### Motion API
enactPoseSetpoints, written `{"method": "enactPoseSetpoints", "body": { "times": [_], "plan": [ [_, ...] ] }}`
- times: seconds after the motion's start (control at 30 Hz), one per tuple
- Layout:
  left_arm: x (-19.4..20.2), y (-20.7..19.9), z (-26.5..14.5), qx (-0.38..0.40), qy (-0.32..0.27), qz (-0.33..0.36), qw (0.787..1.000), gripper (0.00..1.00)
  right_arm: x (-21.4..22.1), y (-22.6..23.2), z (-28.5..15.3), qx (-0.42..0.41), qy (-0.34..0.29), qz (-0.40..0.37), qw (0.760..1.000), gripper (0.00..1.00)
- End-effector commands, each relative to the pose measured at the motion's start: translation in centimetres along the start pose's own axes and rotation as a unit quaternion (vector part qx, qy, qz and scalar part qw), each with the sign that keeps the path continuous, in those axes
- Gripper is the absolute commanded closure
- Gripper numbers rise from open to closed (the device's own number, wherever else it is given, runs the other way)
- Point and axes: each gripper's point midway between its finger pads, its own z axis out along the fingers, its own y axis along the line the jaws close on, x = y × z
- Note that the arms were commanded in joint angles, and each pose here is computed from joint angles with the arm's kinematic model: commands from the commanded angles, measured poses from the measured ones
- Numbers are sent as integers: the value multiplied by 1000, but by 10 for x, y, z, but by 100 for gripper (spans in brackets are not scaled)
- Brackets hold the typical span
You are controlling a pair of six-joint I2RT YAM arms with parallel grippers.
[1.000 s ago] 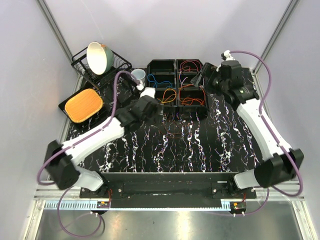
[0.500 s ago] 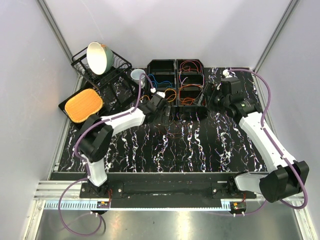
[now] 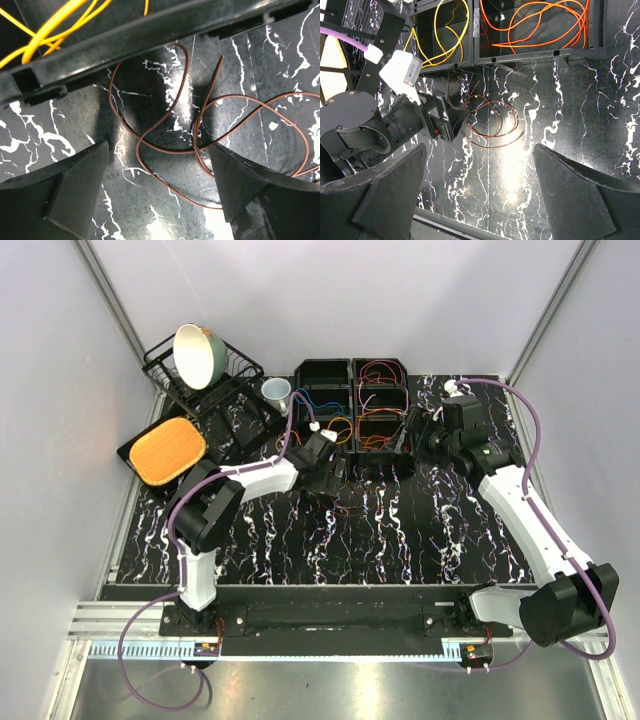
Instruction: Untangle the cables
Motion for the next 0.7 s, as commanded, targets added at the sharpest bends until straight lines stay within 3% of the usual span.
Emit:
{"method": "enactPoseSetpoints", "body": {
  "times": [0.0, 0.1, 0.13, 0.2, 0.23, 0.3, 0.47, 0.67],
  "plan": [
    [-14, -12, 2, 24, -18, -7, 1000, 19, -7, 9, 2, -18, -11, -9, 1000, 7],
    [-3, -9, 2, 19, -8, -12, 1000, 32, -7, 7, 3, -15, -11, -9, 1000, 7],
    [-2, -9, 1, 21, -10, -14, 1000, 47, -5, 7, 4, -14, -7, -9, 1000, 7],
    [9, -5, 1, 19, -1, -17, 1000, 62, -6, 7, 4, -14, -9, -8, 1000, 7],
    [10, -5, 1, 18, -2, -19, 1000, 80, -5, 6, 6, -13, -8, -8, 1000, 6],
    [16, -2, -2, 17, 0, -20, 1000, 97, -5, 7, 8, -14, -7, -6, 1000, 6],
    [1, 0, -31, 20, -23, -13, 999, 100, -5, 10, 9, -23, -2, -4, 1000, 7],
    [-57, -11, -117, 65, -111, -5, 992, 100, -12, 18, 2, -37, -12, -7, 999, 6]
  ]
}}
